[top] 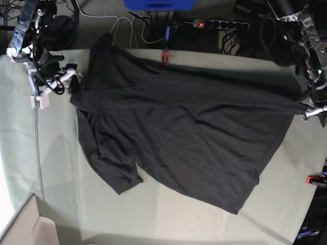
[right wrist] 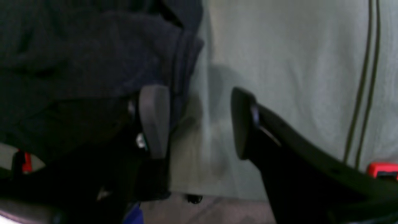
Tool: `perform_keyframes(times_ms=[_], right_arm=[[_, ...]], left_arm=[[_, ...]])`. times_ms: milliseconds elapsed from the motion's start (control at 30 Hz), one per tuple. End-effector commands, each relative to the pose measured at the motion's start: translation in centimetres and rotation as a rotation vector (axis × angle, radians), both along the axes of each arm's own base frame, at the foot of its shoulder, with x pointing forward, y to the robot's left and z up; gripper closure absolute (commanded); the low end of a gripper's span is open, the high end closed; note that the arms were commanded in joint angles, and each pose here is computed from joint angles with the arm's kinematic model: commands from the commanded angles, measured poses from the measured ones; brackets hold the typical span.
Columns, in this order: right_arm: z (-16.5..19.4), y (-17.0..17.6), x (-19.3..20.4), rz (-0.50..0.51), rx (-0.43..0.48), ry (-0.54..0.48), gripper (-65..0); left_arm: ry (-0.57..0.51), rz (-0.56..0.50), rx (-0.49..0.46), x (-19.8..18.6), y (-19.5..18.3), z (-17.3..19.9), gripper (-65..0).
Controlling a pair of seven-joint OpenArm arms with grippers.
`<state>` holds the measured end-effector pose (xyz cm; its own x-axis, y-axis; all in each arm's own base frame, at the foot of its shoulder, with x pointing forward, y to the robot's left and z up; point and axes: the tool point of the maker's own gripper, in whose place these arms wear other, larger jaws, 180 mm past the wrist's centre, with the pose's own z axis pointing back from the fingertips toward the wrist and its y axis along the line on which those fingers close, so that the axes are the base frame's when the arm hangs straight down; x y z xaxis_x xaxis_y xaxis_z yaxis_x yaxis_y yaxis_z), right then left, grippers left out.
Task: Layout the t-shirt on the table in an organized manner, then fold the t-shirt properly
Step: 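Lower the right gripper and regrasp the shirt edge, then raise the shirt high with both grippers and swing it away from the robot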
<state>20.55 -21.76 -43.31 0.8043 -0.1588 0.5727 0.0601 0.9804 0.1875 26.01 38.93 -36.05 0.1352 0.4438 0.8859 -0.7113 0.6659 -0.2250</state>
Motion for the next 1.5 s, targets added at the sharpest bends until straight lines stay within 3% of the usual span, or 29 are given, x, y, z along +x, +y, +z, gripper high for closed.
perform_keyframes(times_ms=[0, 200, 433, 533, 667, 700, 900, 1067, 1233, 1333, 1467], right_arm=[[0.8, 0.0, 1.2, 0.0, 0.008, -0.043, -32.6], [-0.1, 0.2, 1.4, -0.008, 0.028, -0.024, -32.4], [-0.3, 2.6, 1.8, 0.061, 0.048, -0.023, -30.4], [-0.2, 3.8, 2.3, 0.095, 0.059, -0.03, -22.6], [0.2, 4.1, 2.9, 0.106, 0.058, -0.047, -2.3], [0.3, 4.0, 2.9, 0.105, 0.057, -0.047, 0.0], [3.6, -0.4, 2.5, 0.009, -0.036, -0.121, 0.0], [7.9, -2.1, 1.1, 0.004, -0.145, -0.197, 0.0], [10.2, -1.2, 0.8, 0.089, -0.189, -0.254, 0.0], [11.0, -0.5, 1.9, 0.167, -0.206, -0.291, 0.0], [13.4, -1.4, 4.6, 0.194, -0.255, -0.368, 0.0]], left_arm=[[-0.043, 0.001, 0.051, 0.7, 0.8, 1.8, -0.1], [-0.047, 0.0, 0.048, 0.9, 0.7, 1.9, -0.1], [-0.047, 0.0, 0.047, 0.9, 0.7, 1.9, -0.1], [-0.048, 0.0, 0.047, 0.9, 0.7, 1.9, -0.1], [-0.049, 0.0, 0.048, 0.9, 0.7, 1.9, -0.1], [-0.049, 0.0, 0.048, 0.9, 0.7, 1.9, -0.1], [-0.059, 0.004, 0.056, 0.9, 0.9, 2.4, -0.1], [-0.107, -0.009, 0.092, 1.3, 0.7, 4.8, -0.1], [-0.179, -0.025, 0.115, 1.9, -0.4, 7.5, -0.1], [-0.207, -0.034, 0.124, 2.4, -0.8, 8.6, -0.1], [-0.246, -0.088, 0.121, 4.9, -2.4, 9.7, -0.1]])
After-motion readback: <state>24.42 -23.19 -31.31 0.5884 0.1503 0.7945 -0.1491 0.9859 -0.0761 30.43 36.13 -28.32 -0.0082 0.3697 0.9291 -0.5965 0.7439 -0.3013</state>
